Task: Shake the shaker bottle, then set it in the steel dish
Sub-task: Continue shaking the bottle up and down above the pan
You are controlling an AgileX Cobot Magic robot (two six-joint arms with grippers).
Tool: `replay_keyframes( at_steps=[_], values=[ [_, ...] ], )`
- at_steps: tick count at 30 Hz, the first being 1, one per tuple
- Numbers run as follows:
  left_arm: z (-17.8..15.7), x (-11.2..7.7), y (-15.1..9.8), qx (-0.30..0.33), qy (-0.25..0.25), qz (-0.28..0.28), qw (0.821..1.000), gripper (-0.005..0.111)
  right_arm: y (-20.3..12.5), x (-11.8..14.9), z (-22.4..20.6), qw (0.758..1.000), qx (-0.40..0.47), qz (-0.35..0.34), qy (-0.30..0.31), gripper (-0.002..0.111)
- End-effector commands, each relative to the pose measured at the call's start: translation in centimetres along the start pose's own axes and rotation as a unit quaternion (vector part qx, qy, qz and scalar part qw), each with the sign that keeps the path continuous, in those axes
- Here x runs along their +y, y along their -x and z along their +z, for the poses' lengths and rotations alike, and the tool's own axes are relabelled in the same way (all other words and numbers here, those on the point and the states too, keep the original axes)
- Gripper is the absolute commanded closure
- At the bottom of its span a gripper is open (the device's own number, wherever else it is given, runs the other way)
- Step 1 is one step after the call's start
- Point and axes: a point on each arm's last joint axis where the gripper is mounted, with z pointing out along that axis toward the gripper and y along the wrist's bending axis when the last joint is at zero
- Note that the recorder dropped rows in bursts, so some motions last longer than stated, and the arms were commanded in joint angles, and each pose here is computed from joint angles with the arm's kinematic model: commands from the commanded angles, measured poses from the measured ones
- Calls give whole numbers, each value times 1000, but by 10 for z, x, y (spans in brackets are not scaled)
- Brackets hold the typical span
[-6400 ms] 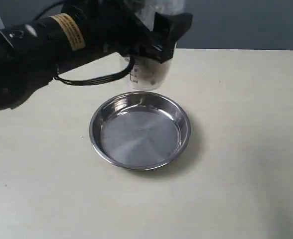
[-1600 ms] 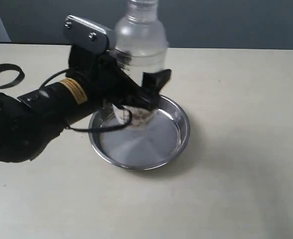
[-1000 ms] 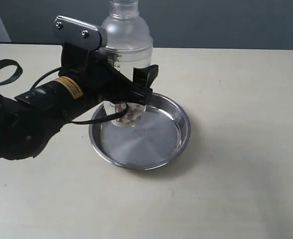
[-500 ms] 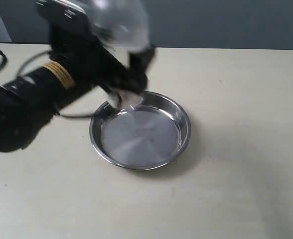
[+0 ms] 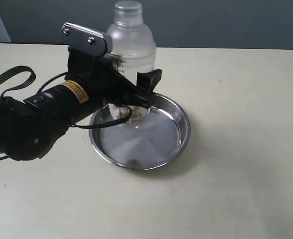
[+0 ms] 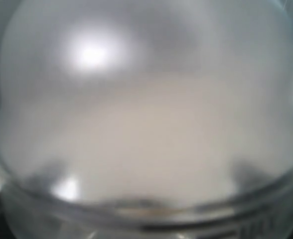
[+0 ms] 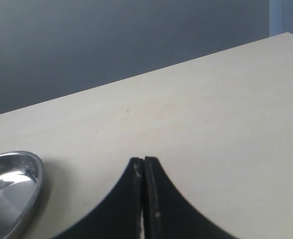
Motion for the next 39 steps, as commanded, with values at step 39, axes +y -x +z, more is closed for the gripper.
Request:
replay_keyframes(
  at_steps=[39],
  values=[
    [-27, 1, 95, -86, -10, 25, 996, 106, 0, 0, 0, 1000, -6, -5, 1, 109]
  ],
)
